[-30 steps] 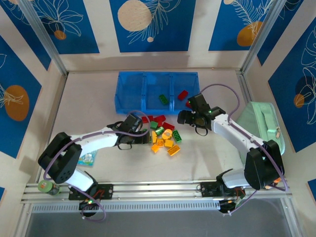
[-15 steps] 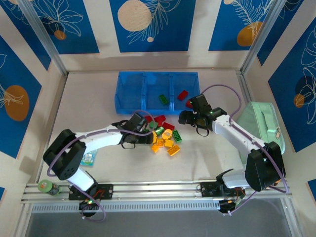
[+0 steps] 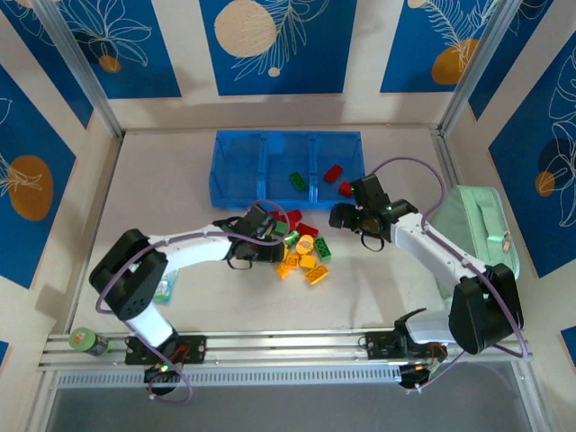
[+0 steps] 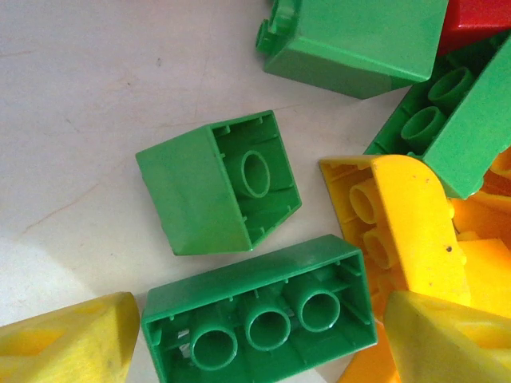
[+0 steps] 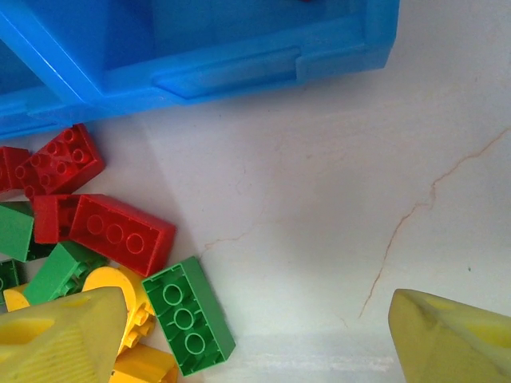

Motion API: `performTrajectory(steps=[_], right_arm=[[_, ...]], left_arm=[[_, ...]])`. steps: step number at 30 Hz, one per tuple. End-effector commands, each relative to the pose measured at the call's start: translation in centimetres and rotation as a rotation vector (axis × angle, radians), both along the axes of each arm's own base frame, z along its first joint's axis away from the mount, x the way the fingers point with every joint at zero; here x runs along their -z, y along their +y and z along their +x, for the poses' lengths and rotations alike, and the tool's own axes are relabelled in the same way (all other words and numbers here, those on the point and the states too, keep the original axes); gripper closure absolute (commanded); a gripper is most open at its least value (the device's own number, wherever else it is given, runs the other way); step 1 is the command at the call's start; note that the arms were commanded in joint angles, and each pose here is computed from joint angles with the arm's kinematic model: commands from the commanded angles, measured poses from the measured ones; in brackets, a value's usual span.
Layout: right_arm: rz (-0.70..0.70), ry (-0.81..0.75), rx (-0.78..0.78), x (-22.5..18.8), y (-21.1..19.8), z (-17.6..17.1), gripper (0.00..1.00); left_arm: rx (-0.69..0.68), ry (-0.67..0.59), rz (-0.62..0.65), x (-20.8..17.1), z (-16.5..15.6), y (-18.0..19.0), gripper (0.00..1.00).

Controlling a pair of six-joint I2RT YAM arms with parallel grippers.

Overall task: Sort the legos into containers by color
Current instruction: Pick up the lego from the center of the table.

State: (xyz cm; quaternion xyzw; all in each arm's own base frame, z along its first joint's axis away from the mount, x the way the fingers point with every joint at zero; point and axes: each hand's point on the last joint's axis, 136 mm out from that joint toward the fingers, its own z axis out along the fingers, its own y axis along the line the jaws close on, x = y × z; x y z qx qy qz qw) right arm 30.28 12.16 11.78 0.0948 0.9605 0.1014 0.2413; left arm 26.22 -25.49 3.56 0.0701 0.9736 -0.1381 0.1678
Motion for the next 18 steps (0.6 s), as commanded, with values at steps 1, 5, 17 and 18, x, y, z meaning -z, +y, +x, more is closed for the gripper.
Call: performTrajectory(steps=[1, 5, 17, 18], right_arm=[[0.023, -0.004, 0.015, -0.2, -0.2, -0.4, 0.14], [0.028, -0.006, 0.019, -0.2, -0.5, -0.4, 0.14], [0.043, -0.003, 0.03, 0.2, -1.1, -0.6, 0.14], [0.045, -0.004, 0.029, 0.2, -1.0, -0.6, 0.14]], left_arm=[[0.009, 0.01, 0.055, 0.6, -0.1, 0.2, 0.2], [0.009, 0.025, 0.073, 1.3, -0.2, 0.4, 0.21], [0.013, 0.011, 0.107, 0.5, 0.0, 0.8, 0.37], [0.014, 0.001, 0.106, 0.1, 0.1, 0.7, 0.38]])
